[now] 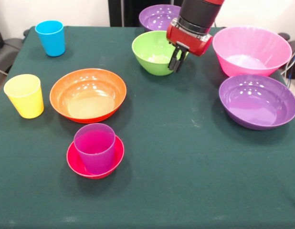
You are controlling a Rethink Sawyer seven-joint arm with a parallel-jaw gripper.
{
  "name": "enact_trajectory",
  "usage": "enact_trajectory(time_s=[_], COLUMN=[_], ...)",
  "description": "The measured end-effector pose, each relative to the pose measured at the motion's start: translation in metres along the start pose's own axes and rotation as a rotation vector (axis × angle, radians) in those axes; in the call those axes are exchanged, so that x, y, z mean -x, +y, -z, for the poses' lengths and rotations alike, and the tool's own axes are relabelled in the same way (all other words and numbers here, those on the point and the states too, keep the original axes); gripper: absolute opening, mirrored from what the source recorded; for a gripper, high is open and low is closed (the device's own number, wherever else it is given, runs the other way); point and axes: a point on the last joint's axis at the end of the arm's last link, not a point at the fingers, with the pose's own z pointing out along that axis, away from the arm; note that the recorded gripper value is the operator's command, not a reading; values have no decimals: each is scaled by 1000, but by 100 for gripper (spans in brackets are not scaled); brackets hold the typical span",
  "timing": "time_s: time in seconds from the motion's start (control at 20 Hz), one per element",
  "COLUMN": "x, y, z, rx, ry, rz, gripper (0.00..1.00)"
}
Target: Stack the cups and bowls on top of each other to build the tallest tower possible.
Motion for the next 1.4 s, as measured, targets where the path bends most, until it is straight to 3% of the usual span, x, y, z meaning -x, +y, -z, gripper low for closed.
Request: enact_trajectory(time_s=[0.8, 1.4], x=[0, 6], y=[0, 7], z=[0, 13], rx=[0, 18], ry=[0, -21], rz=[-1, 1], gripper=[0, 0])
